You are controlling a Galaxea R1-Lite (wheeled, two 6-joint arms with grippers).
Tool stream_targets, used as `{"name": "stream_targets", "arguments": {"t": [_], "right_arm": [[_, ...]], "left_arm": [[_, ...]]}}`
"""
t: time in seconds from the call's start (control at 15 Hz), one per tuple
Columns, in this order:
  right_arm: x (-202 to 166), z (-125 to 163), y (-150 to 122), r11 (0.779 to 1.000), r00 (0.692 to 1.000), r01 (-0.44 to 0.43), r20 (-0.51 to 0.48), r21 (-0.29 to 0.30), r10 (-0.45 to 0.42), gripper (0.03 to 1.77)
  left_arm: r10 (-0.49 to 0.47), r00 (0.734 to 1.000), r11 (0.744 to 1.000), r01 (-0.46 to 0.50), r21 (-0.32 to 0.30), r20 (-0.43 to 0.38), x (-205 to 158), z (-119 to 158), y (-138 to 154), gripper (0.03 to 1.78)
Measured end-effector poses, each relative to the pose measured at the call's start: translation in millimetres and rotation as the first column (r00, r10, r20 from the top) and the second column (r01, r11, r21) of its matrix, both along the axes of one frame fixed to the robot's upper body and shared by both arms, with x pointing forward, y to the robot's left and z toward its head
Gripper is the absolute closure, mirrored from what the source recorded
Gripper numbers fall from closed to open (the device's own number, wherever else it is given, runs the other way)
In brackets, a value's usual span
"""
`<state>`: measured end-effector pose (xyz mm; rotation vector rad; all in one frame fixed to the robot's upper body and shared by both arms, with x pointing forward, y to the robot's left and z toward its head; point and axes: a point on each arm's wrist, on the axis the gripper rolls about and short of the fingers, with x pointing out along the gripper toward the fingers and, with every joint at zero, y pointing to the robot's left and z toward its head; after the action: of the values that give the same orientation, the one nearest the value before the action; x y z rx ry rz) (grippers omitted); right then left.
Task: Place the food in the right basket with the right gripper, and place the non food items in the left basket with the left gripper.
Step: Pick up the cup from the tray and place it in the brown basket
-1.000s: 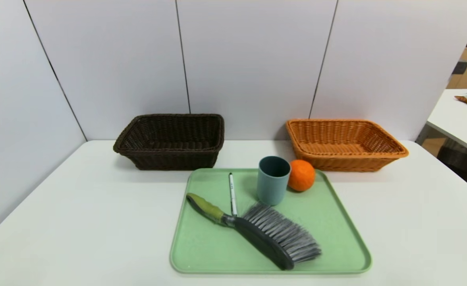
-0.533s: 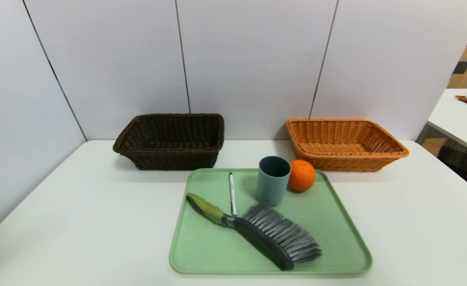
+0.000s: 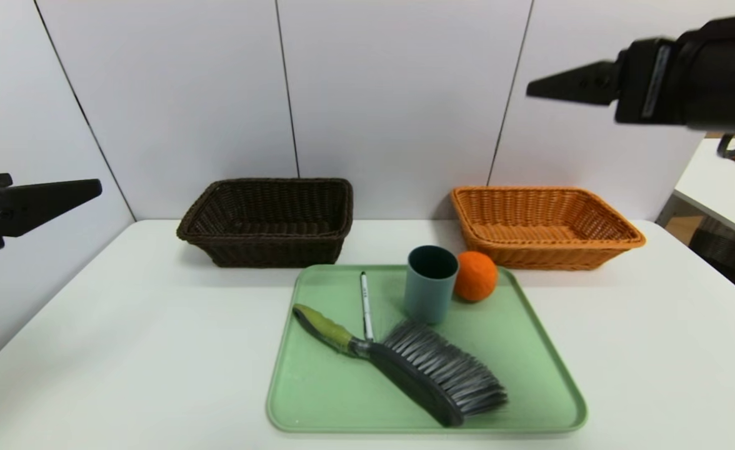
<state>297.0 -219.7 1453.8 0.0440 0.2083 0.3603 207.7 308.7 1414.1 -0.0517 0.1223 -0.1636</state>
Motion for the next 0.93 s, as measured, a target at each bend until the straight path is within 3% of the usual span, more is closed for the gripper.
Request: {"name": "stream_targets", "arguments": {"t": [0.2,0.33,0.6,0.93], "right_arm": [[-6,-41,27,0.998,0.99,0.011,-0.137,-0.067,-0.02,0.1],[-16,-61,35,0.997,0.966,0.012,-0.256,-0.08,-0.032,0.1],[-33,-76,38,0.997,0.888,0.056,-0.454,-0.055,-0.075,0.1],[-39,-93,49,0.992,0.791,0.125,-0.601,-0.018,-0.111,0.1]], "left_arm": [[0.006,0.999,1.0,-0.006,0.005,-0.038,8,-6,-9,0.12],[-0.006,0.997,1.0,0.007,0.016,-0.075,10,-16,-12,0.12],[-0.027,0.994,0.999,0.03,0.027,-0.11,8,-28,-14,0.12],[-0.045,0.988,0.998,0.052,0.043,-0.15,6,-42,-16,0.12]]}}
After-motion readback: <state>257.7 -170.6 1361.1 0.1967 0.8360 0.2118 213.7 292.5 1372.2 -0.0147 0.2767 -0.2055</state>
